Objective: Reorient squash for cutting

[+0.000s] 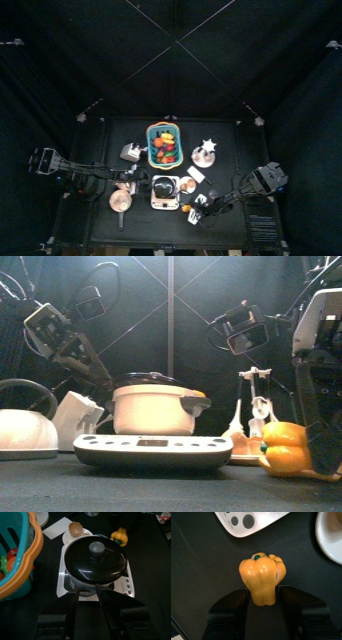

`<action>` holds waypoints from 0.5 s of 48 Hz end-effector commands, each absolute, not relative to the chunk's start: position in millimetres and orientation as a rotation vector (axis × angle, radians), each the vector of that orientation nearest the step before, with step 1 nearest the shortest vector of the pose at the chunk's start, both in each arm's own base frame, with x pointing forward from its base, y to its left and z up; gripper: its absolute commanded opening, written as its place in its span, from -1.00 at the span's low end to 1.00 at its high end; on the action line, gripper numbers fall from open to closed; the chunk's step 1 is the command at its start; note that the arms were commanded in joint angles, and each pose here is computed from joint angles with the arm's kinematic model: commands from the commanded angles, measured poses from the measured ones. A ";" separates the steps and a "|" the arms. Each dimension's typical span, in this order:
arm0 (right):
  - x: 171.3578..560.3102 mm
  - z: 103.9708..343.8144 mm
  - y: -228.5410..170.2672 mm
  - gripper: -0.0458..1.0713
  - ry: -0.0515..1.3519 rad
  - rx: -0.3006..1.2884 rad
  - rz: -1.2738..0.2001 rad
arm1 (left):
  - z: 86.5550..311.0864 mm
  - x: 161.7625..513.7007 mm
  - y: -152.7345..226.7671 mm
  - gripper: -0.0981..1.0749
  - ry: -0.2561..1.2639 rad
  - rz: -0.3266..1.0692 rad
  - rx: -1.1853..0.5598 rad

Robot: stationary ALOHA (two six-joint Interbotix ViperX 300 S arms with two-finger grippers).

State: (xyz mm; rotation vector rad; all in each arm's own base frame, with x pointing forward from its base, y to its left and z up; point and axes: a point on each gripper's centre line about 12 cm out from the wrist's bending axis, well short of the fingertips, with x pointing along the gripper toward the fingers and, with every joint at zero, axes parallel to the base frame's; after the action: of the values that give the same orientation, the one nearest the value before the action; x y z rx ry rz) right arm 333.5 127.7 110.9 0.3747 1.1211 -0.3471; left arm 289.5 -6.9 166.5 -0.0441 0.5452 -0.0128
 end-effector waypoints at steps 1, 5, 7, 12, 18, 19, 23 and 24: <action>338.3 134.7 133.4 0.35 1.073 0.313 -0.331 | 173.2 293.0 -5.6 0.43 0.517 -0.008 -0.050; 336.4 137.5 137.0 0.35 1.068 0.211 -0.342 | 173.2 293.0 -5.6 0.44 0.517 -0.008 -0.050; 335.2 138.2 138.8 0.35 1.065 0.179 -0.344 | 173.2 293.0 -5.6 0.43 0.517 -0.008 -0.050; 332.5 138.3 146.2 0.35 1.059 0.123 -0.328 | 172.2 292.2 -5.6 0.43 0.521 -0.007 -0.052; 332.8 137.2 154.7 0.35 1.062 0.090 -0.324 | 172.2 292.2 -5.6 0.43 0.521 -0.007 -0.052; 333.0 136.2 155.8 0.35 1.065 0.083 -0.326 | 171.7 292.3 -5.6 0.43 0.522 -0.007 -0.052; 335.9 135.1 161.1 0.35 1.068 0.054 -0.336 | 172.7 292.6 -5.1 0.43 0.519 -0.006 -0.052; 336.3 134.5 162.0 0.35 1.071 0.042 -0.340 | 172.2 292.3 -4.7 0.43 0.520 -0.004 -0.054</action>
State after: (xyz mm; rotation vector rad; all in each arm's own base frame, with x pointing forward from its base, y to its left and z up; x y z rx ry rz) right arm 329.6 155.4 123.0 0.0500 1.0974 -0.3444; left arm 289.2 -6.0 165.5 -0.0493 0.5482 -0.0085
